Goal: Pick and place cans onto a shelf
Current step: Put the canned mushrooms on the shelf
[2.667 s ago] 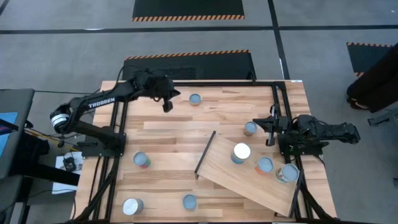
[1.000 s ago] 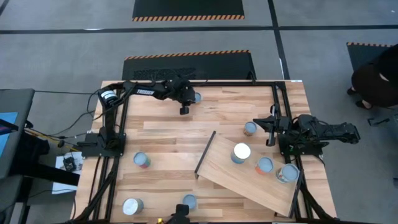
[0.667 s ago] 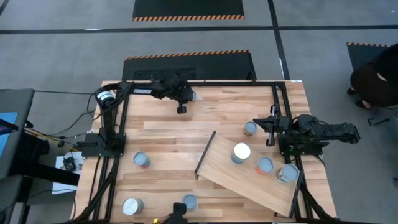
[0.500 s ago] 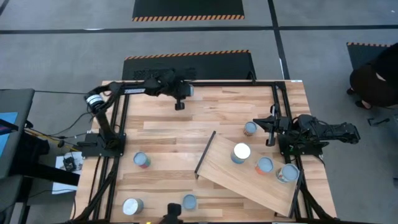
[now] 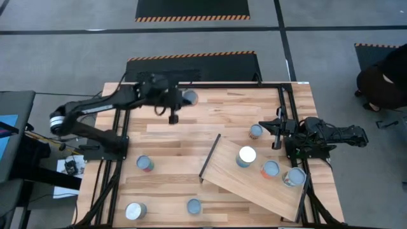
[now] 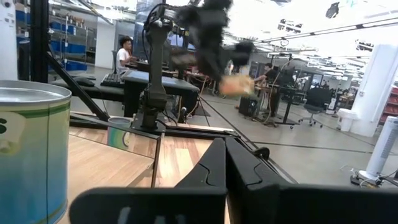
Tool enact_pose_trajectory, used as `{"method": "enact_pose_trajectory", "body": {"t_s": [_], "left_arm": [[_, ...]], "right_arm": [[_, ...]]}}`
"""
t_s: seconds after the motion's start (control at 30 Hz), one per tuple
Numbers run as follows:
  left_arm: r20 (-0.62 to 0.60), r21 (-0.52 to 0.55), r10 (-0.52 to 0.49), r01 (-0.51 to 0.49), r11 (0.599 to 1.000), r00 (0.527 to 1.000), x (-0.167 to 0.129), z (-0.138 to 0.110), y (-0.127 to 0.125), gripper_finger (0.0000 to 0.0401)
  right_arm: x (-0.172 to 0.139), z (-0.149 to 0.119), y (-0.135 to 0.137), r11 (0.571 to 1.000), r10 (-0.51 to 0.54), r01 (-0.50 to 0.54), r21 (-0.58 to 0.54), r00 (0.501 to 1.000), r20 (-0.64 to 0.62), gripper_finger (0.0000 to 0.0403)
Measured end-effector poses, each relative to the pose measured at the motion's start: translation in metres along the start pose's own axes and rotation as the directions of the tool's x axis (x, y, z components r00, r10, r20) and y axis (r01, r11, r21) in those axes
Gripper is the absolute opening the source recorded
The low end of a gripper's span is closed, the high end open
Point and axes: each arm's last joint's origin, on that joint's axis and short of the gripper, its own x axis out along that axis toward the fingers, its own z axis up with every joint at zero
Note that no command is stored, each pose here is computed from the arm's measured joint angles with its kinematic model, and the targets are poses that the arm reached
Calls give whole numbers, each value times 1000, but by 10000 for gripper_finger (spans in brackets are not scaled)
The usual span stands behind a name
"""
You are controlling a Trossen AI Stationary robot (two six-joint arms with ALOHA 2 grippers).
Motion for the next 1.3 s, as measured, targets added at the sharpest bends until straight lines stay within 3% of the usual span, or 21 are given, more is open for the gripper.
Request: {"method": "enact_pose_trajectory", "body": {"t_s": [0.13,0.27,0.53,0.77,1.3], "left_arm": [[59,-28,-82,84,996,995,-15,29,-31,0],[71,-26,-116,118,993,991,-12,54,-57,0],[-26,-21,-239,239,971,971,29,81,-97,0],[-82,6,-308,309,951,948,58,105,-126,0],[-142,24,-345,352,936,928,98,98,-152,0]], "right_arm": [[0,0,0,1000,0,0,12,1000,-1,9],[0,-2,0,1000,4,-4,9,1000,-18,8],[0,-5,1,1000,2,0,27,999,-48,8],[-1,-15,2,1000,13,-10,26,989,-151,7],[-2,-28,3,999,-27,32,17,970,-243,5]]}}
